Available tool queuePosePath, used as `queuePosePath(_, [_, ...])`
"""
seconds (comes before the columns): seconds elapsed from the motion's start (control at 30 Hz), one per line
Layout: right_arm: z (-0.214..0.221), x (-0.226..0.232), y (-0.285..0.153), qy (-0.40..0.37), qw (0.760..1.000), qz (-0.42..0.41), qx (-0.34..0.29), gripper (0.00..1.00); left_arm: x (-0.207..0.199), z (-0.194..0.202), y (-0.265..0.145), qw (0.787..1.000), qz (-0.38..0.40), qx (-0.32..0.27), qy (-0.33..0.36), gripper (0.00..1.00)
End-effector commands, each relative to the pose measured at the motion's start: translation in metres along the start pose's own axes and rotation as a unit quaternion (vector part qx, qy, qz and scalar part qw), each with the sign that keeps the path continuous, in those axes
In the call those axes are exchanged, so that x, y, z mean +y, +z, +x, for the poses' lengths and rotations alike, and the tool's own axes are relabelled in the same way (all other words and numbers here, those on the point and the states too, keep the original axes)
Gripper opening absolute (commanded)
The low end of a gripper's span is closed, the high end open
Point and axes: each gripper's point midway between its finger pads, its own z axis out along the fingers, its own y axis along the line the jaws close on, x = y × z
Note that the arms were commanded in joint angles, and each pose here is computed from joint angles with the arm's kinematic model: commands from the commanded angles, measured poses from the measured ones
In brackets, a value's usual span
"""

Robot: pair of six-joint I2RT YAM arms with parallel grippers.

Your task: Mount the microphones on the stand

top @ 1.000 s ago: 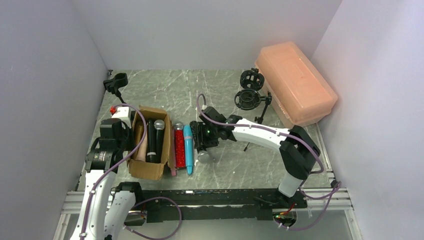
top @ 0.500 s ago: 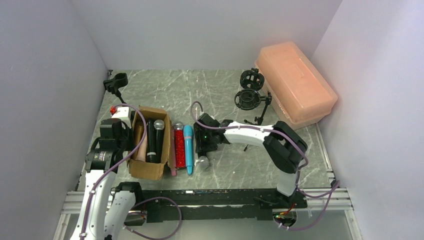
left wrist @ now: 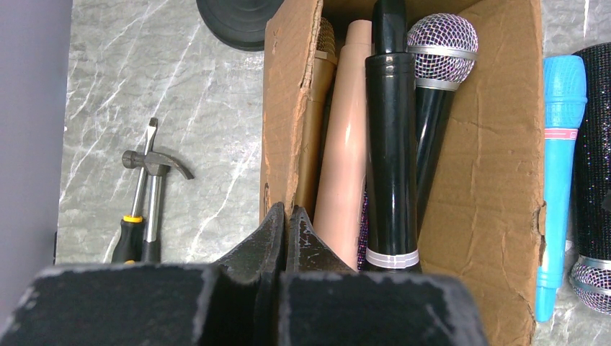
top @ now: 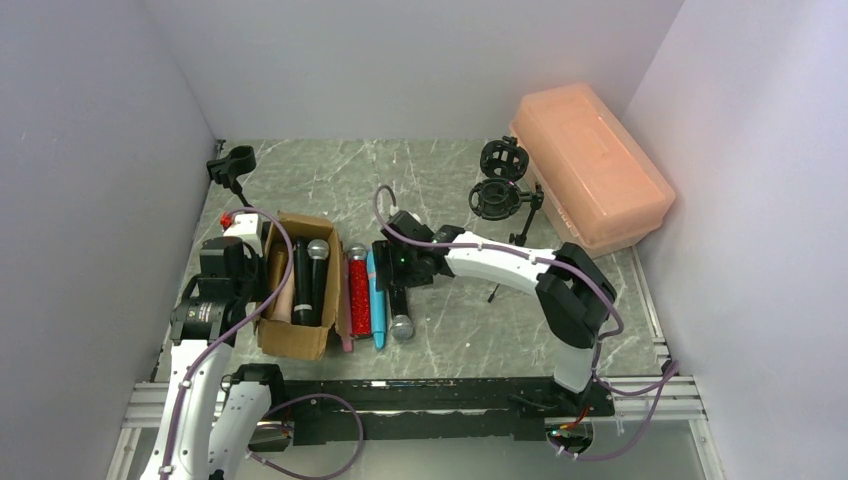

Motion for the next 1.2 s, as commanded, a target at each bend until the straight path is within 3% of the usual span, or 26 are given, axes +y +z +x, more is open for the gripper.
queuePosePath(0.0, [-0.053,0.046,-0.060,-0.038,0.995,-0.025,-0.091,0.94,0.001,-0.040,-0.012,0.997,-0.001,-0.076,-0.008,0.00])
queuePosePath(0.03, [-0.059,0.052,-0.069,-0.052,0.993,-0.016,-0.102,0.99,0.001,-0.039,-0.012,0.997,-0.002,-0.074,-0.008,0.00])
queuePosePath(0.17, [-0.086,0.070,-0.100,-0.043,0.988,-0.029,-0.148,1.00,0.001,-0.039,-0.013,0.997,-0.002,-0.071,-0.006,0.00])
queuePosePath(0.3, [-0.092,0.082,-0.099,-0.006,0.981,-0.156,-0.113,1.00,0.003,-0.040,-0.014,0.997,-0.006,-0.071,-0.003,0.00])
queuePosePath(0.4, [-0.086,0.105,-0.100,-0.056,0.986,-0.094,-0.128,1.00,0.003,-0.041,-0.015,0.997,-0.006,-0.076,-0.003,0.00])
queuePosePath(0.47, [-0.085,0.126,-0.097,-0.073,0.985,-0.086,-0.129,0.93,0.002,-0.042,-0.015,0.997,-0.001,-0.081,-0.002,0.00])
queuePosePath(0.5, [-0.082,0.137,-0.090,-0.072,0.985,-0.096,-0.120,0.81,0.001,-0.043,-0.016,0.996,0.000,-0.086,-0.005,0.00])
queuePosePath(0.6, [-0.077,0.159,-0.075,-0.073,0.986,-0.112,-0.097,0.62,0.000,-0.046,-0.017,0.996,0.003,-0.094,-0.010,0.00])
queuePosePath(0.67, [-0.073,0.170,-0.063,-0.075,0.987,-0.114,-0.080,0.56,0.000,-0.046,-0.017,0.995,0.003,-0.094,-0.014,0.00])
queuePosePath(1.17, [-0.042,0.199,0.016,-0.062,0.987,-0.151,0.004,0.55,-0.003,-0.041,-0.011,0.996,0.009,-0.082,-0.022,0.00])
